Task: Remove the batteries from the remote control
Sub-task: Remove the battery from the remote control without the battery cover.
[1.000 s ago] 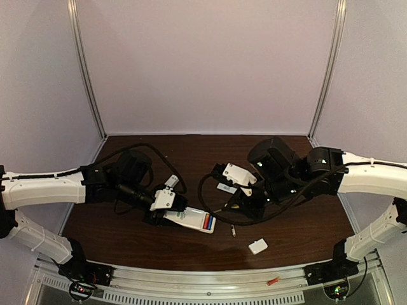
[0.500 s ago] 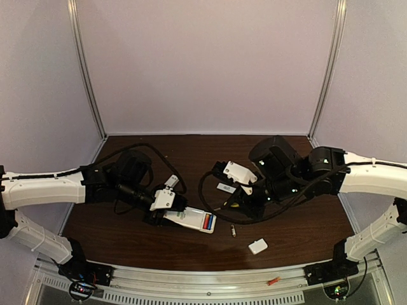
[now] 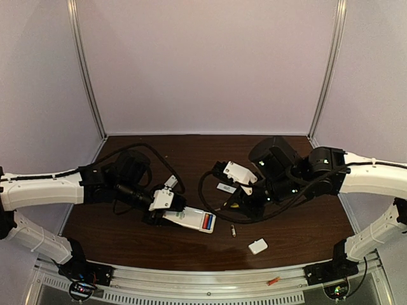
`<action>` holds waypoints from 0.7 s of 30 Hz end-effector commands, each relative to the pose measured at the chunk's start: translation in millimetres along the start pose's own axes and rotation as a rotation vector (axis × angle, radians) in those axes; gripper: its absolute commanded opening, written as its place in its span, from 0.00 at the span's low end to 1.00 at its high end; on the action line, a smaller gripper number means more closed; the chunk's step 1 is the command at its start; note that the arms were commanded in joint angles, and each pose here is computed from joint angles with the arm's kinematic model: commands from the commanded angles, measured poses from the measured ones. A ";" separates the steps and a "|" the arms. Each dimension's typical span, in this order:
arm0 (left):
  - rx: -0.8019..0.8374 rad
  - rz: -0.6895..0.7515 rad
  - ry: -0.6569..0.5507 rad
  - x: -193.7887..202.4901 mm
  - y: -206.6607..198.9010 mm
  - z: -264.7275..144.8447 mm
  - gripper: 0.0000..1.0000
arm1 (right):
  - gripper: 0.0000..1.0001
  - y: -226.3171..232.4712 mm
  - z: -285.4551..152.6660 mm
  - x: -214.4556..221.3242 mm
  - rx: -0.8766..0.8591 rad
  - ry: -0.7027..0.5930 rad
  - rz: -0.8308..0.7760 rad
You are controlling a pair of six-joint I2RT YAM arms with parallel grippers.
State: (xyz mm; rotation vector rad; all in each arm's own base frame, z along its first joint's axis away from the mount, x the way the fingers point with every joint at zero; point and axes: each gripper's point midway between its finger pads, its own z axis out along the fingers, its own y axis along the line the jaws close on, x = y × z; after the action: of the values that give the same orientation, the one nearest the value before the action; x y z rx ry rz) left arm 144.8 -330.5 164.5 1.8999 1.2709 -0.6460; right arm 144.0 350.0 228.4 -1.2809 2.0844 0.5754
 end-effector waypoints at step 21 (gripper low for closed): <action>-0.016 0.001 -0.040 -6.6 -2.1 -5.1 0.00 | 0.00 4.6 -9.4 -1.5 0.002 -0.035 0.024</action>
State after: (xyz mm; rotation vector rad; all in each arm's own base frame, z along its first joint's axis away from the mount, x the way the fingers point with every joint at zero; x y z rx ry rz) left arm 141.8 -326.8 159.4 1.8987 1.2940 -0.6569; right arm 141.3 348.4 236.7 -1.2472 2.0760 0.5995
